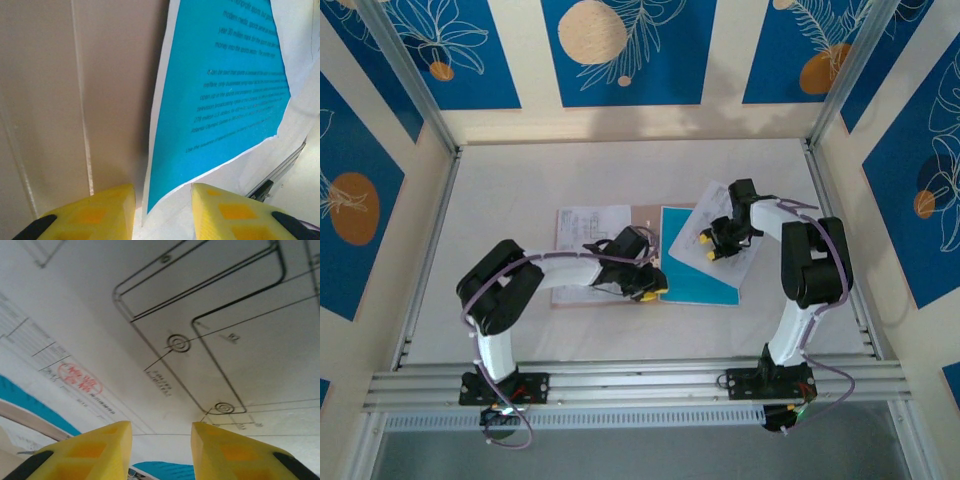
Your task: Put the files into the folder
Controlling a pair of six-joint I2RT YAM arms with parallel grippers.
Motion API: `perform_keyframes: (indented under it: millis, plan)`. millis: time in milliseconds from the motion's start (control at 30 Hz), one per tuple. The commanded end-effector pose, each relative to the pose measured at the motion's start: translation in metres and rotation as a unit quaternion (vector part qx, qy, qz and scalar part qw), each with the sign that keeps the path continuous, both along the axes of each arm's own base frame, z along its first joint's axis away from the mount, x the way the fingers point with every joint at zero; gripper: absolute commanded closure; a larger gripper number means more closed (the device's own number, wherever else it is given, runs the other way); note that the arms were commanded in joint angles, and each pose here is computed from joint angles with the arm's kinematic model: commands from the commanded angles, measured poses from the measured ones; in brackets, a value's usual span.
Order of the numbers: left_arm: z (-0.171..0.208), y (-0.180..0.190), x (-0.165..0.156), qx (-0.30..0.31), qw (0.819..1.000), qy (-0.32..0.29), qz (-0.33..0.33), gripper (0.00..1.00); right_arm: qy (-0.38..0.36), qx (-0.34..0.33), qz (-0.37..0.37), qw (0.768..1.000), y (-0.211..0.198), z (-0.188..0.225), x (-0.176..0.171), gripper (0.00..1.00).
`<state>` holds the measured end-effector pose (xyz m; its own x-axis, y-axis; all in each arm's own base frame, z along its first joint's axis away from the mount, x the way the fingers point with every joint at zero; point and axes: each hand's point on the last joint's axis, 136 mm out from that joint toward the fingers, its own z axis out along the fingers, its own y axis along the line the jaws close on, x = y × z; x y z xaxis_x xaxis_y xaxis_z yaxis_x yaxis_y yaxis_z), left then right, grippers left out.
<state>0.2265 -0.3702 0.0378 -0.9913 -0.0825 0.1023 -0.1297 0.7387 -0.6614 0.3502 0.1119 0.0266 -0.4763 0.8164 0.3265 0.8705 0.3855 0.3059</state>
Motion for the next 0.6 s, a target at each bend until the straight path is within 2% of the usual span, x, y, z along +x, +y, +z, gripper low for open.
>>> perform_keyframes:
  millis: [0,67,333,500,567]
  plan:
    - [-0.001,-0.01,0.003,-0.001,1.0,-0.005,0.007,0.68,0.021,0.014,0.007,1.0,0.001,0.001,-0.007,0.63]
    - [-0.002,-0.01,0.003,-0.002,1.0,-0.006,0.009,0.71,0.023,0.016,0.009,1.0,0.001,-0.001,-0.008,0.63]
    - [-0.004,-0.013,0.004,-0.001,1.0,-0.009,0.011,0.95,0.028,0.023,0.036,0.999,0.004,-0.002,-0.013,0.66]
    - [-0.009,-0.01,0.003,0.001,1.0,-0.004,0.022,0.96,0.048,0.025,0.09,0.994,0.004,-0.006,-0.034,0.68]
    - [-0.009,-0.009,0.003,0.003,1.0,-0.005,0.025,0.94,0.054,0.026,0.112,0.992,0.003,-0.008,-0.044,0.69]
